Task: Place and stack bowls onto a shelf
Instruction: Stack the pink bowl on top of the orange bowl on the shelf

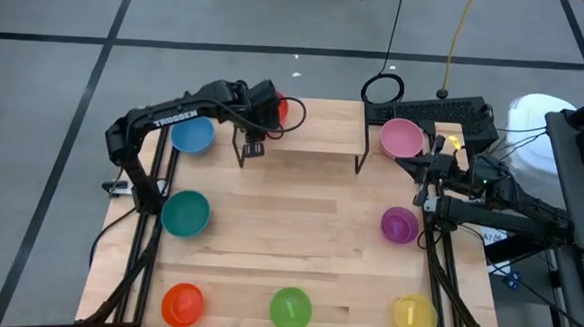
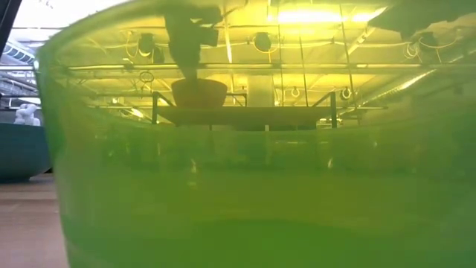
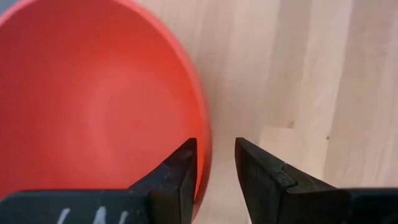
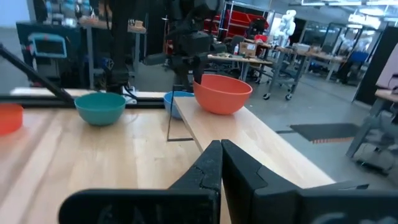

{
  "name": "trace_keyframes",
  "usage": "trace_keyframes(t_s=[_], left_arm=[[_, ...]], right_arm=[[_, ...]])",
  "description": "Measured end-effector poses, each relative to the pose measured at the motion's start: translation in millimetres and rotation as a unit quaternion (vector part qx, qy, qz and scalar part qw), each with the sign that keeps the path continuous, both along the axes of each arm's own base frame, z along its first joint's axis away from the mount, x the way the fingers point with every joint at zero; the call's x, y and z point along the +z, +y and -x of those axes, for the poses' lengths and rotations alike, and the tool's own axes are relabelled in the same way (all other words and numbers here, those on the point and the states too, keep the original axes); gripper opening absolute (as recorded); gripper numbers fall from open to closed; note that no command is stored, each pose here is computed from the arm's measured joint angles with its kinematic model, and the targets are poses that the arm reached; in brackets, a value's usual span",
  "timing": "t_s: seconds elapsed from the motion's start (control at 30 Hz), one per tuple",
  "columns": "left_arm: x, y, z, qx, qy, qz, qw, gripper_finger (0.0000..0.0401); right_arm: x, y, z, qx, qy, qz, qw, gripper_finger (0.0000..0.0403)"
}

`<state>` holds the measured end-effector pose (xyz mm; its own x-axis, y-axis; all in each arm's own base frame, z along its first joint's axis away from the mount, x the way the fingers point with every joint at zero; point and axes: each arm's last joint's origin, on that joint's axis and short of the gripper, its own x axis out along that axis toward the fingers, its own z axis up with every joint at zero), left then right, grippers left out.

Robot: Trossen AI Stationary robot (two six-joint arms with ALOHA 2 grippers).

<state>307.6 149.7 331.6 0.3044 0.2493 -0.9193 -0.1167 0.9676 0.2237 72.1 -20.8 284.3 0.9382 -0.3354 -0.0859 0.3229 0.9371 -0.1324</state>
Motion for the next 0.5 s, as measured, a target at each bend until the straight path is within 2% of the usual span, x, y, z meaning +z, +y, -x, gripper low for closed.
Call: trace_keyframes(t_s=[0.17, 0.3, 0.5], left_arm=[[13, -11, 3, -0.011, -0.011, -0.006, 1.000, 0.0115], [41, -23, 5, -0.026, -0.049, -0.022, 0.998, 0.0115], [88, -43, 16, -0.043, -0.092, -0.032, 0.994, 0.0115]], right_arm=[[4, 0, 0, -0.003, -0.037, -0.047, 0.998, 0.0002], [6, 0, 0, -0.005, -0.066, -0.092, 0.994, 0.0002], [8, 0, 0, -0.005, -0.077, -0.095, 0.993, 0.0002]])
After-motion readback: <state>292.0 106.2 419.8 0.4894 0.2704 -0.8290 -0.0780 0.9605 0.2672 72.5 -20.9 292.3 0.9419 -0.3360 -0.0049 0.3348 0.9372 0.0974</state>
